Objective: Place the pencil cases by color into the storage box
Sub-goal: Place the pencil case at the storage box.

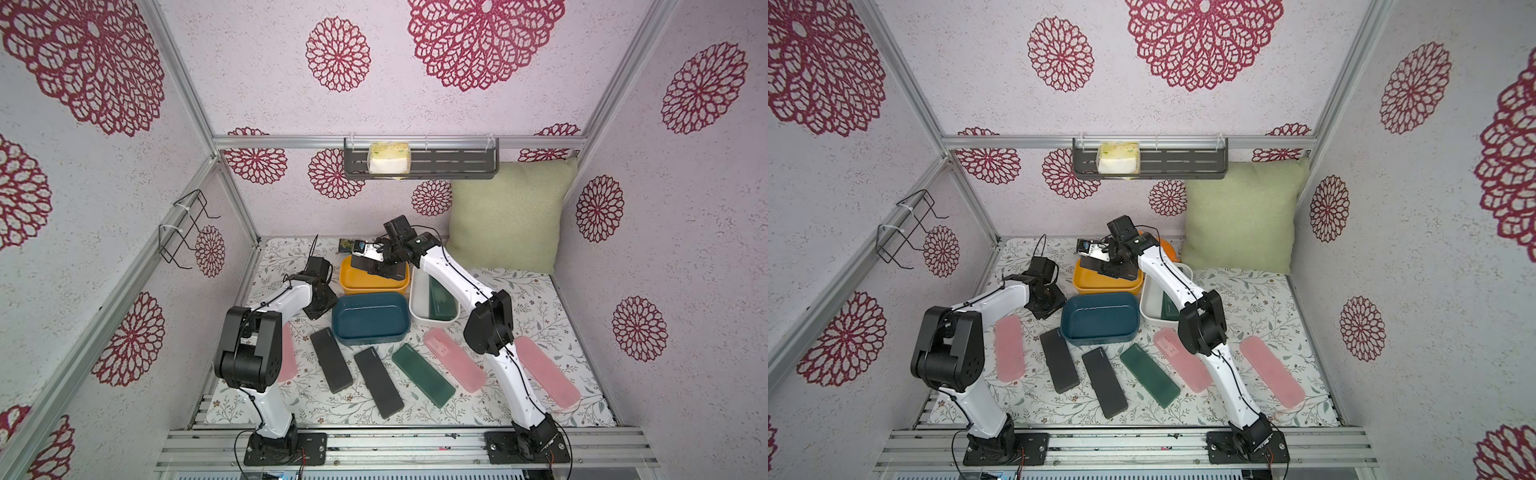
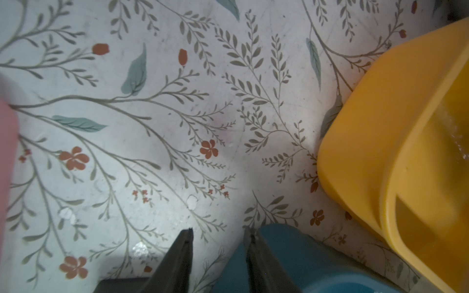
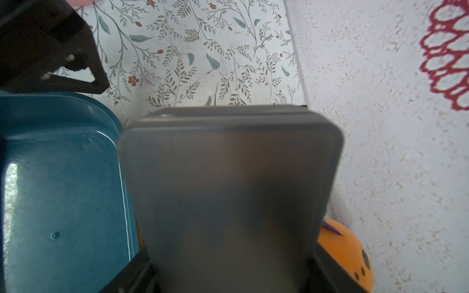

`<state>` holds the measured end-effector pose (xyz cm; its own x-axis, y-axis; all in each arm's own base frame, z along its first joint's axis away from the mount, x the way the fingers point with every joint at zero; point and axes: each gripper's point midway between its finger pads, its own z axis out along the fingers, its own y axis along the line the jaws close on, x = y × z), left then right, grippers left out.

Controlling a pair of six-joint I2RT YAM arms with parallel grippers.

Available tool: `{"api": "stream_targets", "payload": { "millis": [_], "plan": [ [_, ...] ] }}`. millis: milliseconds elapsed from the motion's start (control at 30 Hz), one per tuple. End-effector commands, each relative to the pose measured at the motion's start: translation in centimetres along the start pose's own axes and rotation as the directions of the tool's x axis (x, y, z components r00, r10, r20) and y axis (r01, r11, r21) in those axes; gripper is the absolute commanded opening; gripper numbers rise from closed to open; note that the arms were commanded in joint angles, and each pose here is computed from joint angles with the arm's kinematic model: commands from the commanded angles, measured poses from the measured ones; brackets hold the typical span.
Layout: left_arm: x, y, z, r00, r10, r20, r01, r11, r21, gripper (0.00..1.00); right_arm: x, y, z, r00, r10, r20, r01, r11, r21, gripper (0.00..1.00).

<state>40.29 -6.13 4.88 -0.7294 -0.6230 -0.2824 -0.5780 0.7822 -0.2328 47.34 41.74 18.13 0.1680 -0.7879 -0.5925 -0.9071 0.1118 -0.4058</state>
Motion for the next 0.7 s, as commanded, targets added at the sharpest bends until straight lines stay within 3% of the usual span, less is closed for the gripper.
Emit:
{"api": "stream_targets", "payload": {
  "millis": [0, 300, 500, 667],
  "plan": [
    [0.1, -1.8, 0.4, 1.000, 0.020, -0.011, -0.019, 0.999, 0.048, 0.40, -1.9, 0.4, -2.6, 0.998, -0.054, 0.025, 0.054, 0.999, 0.007, 0.28],
    [-0.4, -2.4, 1.0, 0.999, 0.032, -0.007, -0.032, 0.999, 0.044, 0.41, -2.6, 3.0, -4.4, 0.995, -0.097, -0.002, 0.097, 0.995, -0.011, 0.28],
    [-1.3, -2.4, 0.2, 0.999, 0.045, 0.017, -0.045, 0.999, 0.027, 0.42, -3.4, 2.6, -5.6, 0.993, -0.114, 0.014, 0.114, 0.992, 0.045, 0.28],
    [-1.7, -2.4, -0.6, 0.998, 0.049, 0.034, -0.050, 0.998, 0.023, 0.42, -2.8, 2.3, -4.5, 0.993, -0.116, -0.015, 0.117, 0.992, 0.046, 0.28]
  ]
}}
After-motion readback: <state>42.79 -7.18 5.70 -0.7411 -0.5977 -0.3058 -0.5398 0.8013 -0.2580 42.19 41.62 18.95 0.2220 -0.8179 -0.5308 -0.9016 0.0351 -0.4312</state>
